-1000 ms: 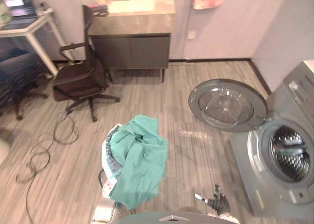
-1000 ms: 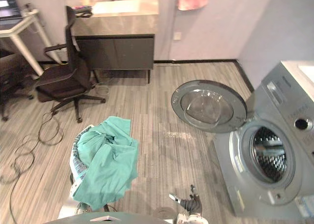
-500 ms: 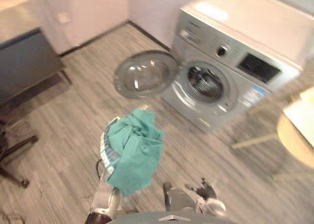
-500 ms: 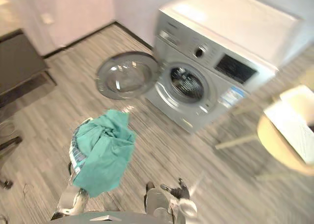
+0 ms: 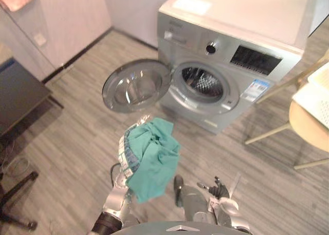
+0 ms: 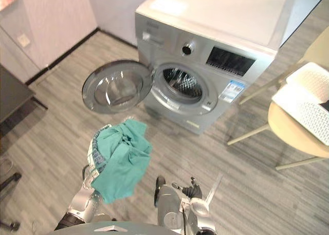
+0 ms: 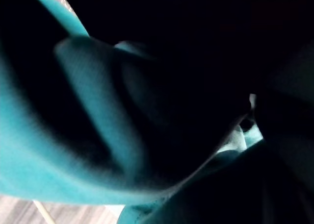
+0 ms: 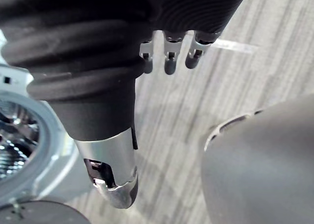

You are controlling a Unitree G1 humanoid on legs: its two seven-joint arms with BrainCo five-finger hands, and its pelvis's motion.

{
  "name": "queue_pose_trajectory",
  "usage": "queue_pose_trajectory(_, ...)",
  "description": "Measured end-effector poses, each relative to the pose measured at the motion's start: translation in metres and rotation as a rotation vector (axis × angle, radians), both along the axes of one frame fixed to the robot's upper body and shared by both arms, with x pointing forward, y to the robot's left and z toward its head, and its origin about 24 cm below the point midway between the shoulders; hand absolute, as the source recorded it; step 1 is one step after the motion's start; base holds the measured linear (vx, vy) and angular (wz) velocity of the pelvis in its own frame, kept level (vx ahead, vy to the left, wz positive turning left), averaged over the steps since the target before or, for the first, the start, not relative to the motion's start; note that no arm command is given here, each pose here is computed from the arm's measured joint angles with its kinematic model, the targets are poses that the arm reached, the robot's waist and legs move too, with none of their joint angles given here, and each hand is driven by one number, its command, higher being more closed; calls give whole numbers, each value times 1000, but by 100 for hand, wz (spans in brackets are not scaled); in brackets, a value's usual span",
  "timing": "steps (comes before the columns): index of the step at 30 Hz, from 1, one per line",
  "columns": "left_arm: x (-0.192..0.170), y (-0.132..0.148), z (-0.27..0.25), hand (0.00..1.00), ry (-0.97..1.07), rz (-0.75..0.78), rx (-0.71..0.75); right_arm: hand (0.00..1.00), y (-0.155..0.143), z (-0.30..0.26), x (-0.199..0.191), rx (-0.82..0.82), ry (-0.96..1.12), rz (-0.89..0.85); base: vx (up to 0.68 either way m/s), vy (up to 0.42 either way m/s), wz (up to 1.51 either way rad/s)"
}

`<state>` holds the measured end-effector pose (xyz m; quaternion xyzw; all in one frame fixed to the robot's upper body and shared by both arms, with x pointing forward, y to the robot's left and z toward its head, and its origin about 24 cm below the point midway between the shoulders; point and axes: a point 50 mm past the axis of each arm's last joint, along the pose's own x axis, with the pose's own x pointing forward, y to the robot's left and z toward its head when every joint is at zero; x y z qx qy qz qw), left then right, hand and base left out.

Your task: Pick up the laundry basket with both hands and put the clothes into the washing machine.

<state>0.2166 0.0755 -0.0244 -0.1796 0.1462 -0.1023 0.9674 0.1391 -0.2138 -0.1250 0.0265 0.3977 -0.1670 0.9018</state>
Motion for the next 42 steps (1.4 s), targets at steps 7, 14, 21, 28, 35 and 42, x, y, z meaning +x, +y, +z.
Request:
queue_pose_trajectory(7,-6,-19,1,100,6,-73,-17,0,-5,-6,-14,-34,59,16,274,-20,-57)
queue_pose_trajectory(14,2,-35,7,100,-23,-140,-12,0,-9,-11,-15,-35,97,-2,258,206,-47)
queue_pose_trajectory(21,9,-31,3,100,-31,-191,76,0,-1,-15,-16,-60,124,47,213,331,-65)
queue_pose_trajectory(28,18,-27,10,100,-68,-181,106,0,-9,-19,-18,3,130,-82,202,116,-27)
queue_pose_trajectory(35,12,-31,6,100,-45,-185,92,0,-9,-19,-20,6,132,-79,112,-99,5)
queue_pose_trajectory(42,-10,-25,-20,100,62,-215,118,0,10,-28,-33,59,180,-77,10,-16,0)
